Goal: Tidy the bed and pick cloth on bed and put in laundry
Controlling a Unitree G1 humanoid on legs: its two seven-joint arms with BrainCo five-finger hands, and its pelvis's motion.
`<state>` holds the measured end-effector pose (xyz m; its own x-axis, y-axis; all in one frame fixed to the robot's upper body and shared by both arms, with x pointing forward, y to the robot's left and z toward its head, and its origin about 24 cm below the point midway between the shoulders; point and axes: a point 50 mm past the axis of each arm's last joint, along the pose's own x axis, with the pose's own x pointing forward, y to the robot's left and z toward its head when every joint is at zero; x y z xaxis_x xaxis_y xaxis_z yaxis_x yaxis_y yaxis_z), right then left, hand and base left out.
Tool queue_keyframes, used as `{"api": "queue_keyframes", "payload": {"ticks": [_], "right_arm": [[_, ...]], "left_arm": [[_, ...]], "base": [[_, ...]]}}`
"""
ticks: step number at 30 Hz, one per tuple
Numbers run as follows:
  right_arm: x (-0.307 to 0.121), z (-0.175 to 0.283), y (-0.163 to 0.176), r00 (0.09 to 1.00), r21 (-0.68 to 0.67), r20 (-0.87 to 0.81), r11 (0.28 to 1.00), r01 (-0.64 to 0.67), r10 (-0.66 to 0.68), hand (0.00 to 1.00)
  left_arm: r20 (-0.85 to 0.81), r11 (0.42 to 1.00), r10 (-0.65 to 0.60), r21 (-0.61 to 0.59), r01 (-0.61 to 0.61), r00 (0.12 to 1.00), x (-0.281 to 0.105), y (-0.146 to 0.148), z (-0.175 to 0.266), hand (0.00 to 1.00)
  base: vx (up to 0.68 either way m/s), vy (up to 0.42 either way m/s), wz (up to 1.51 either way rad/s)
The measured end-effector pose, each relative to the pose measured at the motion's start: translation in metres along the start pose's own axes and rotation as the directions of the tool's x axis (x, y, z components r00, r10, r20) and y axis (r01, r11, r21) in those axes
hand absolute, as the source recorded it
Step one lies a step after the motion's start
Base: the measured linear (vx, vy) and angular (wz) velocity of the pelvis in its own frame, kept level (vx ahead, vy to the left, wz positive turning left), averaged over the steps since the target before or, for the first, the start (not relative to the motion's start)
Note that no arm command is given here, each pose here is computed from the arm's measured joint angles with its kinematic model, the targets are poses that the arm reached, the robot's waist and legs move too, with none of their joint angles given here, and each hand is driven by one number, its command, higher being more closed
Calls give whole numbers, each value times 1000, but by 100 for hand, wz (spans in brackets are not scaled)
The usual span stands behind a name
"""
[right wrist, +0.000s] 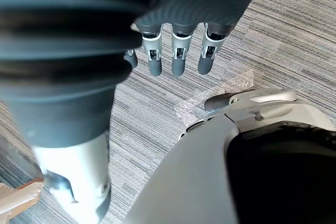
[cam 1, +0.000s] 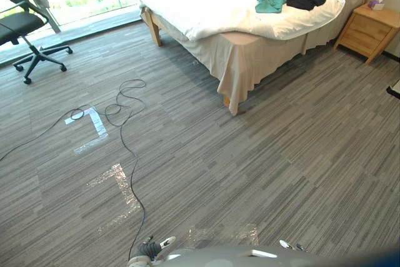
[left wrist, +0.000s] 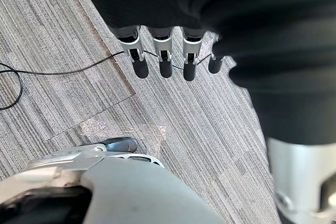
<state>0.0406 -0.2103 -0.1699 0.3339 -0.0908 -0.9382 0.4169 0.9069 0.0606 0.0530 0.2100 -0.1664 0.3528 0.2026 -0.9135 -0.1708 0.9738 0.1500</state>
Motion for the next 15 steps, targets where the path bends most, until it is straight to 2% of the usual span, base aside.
{"api": "queue_keyframes", "payload": {"ticks": [15], "right_arm": [[1,6,1,999,36,37,999,-5,4,0]], "left_arm": [[13,1000,-16,-9,16,1000,2,-2,9,0]], "base": [[-29,-32,-10]]}}
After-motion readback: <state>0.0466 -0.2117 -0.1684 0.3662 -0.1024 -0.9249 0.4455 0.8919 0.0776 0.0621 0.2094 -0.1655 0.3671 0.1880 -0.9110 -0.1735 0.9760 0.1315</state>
